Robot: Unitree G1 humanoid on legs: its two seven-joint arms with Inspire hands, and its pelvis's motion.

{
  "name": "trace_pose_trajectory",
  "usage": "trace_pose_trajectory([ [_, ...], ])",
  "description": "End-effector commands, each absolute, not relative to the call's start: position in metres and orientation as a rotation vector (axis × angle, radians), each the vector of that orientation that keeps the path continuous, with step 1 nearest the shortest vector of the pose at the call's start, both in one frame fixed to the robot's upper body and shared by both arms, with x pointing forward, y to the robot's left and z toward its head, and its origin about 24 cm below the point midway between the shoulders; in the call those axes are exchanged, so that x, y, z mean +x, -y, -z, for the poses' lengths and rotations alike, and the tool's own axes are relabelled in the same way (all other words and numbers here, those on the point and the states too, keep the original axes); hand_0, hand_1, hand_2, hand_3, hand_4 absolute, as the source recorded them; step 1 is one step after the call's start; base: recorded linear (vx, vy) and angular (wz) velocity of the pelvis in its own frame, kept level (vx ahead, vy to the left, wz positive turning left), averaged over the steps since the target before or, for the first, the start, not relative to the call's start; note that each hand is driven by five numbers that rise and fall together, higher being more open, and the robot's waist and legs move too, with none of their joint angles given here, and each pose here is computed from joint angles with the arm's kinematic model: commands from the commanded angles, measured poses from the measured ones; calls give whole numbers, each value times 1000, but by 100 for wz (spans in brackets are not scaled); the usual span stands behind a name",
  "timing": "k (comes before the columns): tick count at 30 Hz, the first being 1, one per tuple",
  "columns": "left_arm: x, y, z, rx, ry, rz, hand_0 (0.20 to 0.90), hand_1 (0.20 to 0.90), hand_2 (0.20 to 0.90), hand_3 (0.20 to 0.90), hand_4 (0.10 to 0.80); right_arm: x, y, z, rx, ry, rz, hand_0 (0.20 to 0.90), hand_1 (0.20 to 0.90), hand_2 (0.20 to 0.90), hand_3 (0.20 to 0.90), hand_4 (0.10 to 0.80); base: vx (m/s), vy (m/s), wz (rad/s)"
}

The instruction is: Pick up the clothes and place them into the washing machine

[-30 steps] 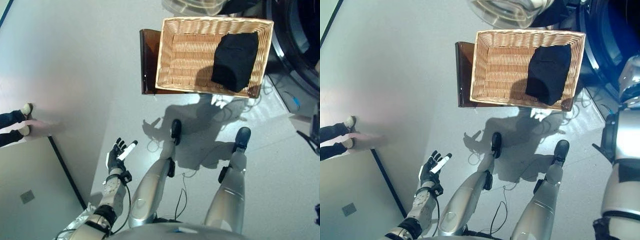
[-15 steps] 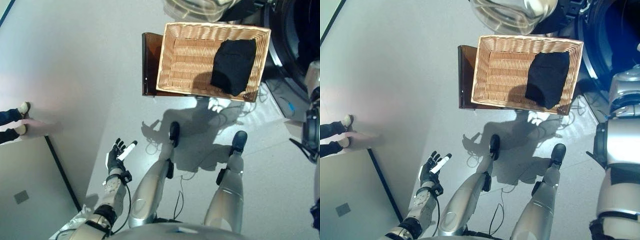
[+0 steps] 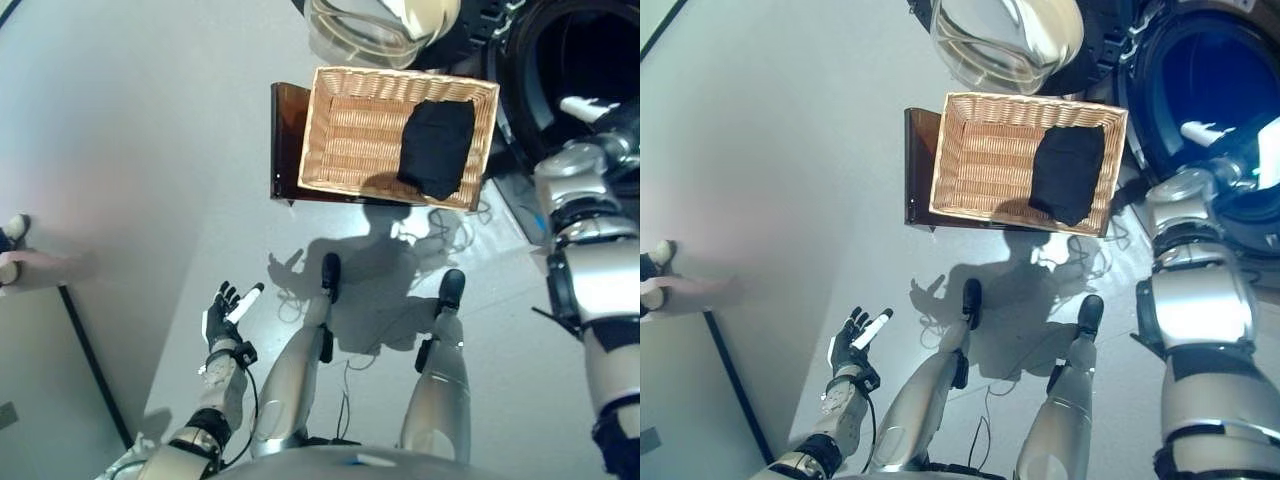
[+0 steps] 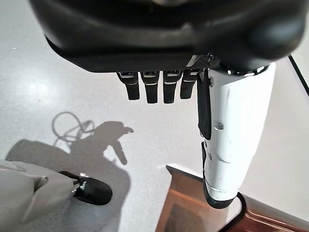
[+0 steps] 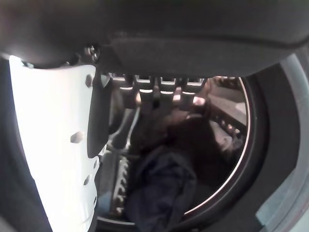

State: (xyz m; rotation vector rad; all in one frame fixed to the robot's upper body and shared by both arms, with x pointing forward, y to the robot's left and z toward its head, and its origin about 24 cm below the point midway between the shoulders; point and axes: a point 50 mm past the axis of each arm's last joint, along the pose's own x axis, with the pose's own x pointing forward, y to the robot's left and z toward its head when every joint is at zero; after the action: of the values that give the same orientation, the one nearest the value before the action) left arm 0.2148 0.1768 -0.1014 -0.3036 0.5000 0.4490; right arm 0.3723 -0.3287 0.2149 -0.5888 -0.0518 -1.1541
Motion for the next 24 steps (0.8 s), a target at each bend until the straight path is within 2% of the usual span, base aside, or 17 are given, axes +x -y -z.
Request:
trace_pose_trajectory([
  [1,205,-214,103,-219,-493,-590,900,900,900,900,800,375,310,-248,-702,346,1175,900,900,900,900,800,1,5,4],
  [10,200,-222,105,-217,-501,-620,900,900,900,900,800,389,276,-217,-790,333,966,900,900,900,900,800,0,1,1],
  [19,194,-231,106,-232,-501,-643,900,900,900,900,800,402,237,-224,-1227,465,656,900,900,900,900,800,0,-1,0],
  [24,193,-233,108,-235,-510,-649,900,900,900,900,800,407,220,-226,-1351,505,572,900,900,900,900,800,0,0,0],
])
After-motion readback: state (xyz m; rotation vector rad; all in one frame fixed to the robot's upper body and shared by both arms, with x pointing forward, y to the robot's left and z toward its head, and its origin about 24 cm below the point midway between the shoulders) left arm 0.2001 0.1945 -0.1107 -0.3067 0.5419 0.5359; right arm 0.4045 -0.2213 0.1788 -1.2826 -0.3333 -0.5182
